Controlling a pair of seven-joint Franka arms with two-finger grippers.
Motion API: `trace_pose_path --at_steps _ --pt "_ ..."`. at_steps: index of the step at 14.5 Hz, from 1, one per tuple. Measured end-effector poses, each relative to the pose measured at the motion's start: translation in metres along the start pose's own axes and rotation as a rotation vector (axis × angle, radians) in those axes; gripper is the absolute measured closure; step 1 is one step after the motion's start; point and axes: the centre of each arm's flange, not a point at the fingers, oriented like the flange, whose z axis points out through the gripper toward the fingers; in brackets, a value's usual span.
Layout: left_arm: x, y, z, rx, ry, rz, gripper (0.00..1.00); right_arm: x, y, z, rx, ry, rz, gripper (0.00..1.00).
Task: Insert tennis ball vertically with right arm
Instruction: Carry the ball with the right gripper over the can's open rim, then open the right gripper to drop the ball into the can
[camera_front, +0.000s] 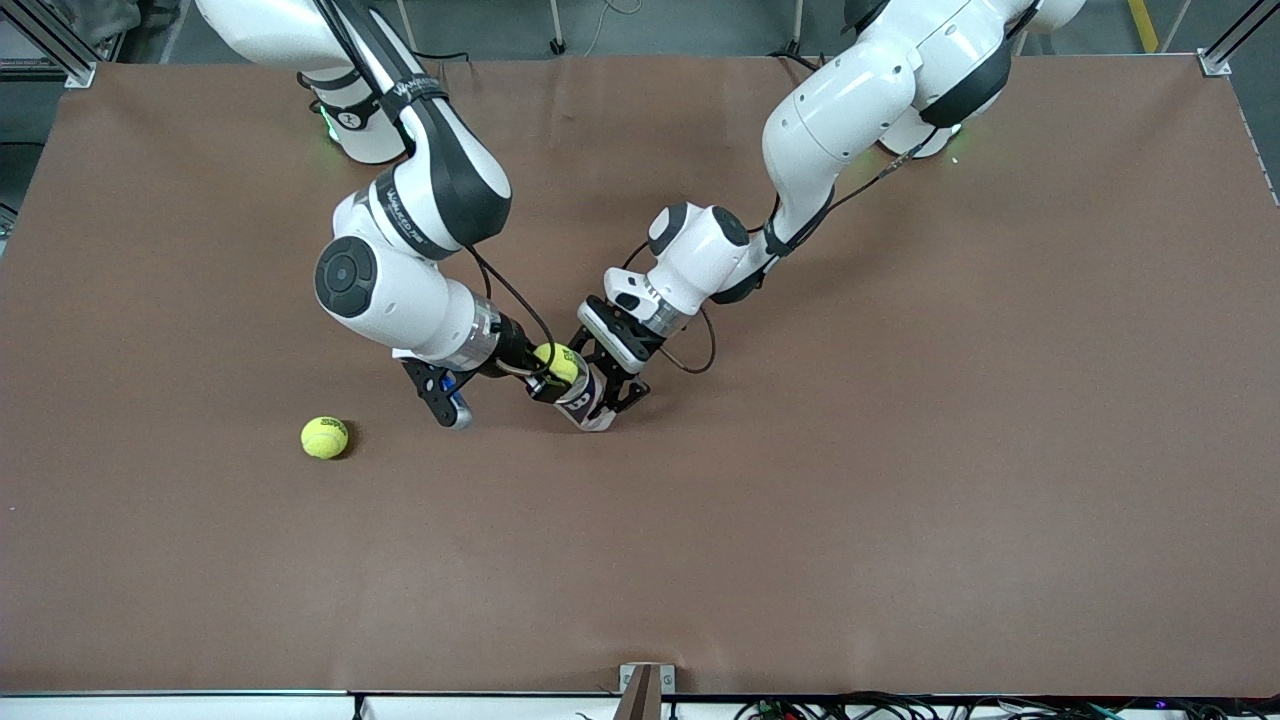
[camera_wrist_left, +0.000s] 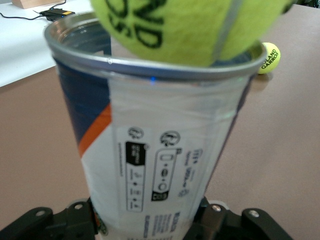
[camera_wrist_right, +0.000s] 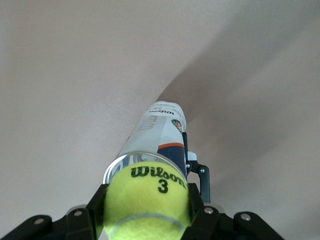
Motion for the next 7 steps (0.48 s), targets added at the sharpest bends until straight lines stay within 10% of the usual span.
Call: trace_pose_path --at_steps 7 --pt "0.0 0.0 0.0 0.0 0.0 0.0 0.33 0.0019 -0.0031 0.0039 -0.001 0.0 0.003 0.32"
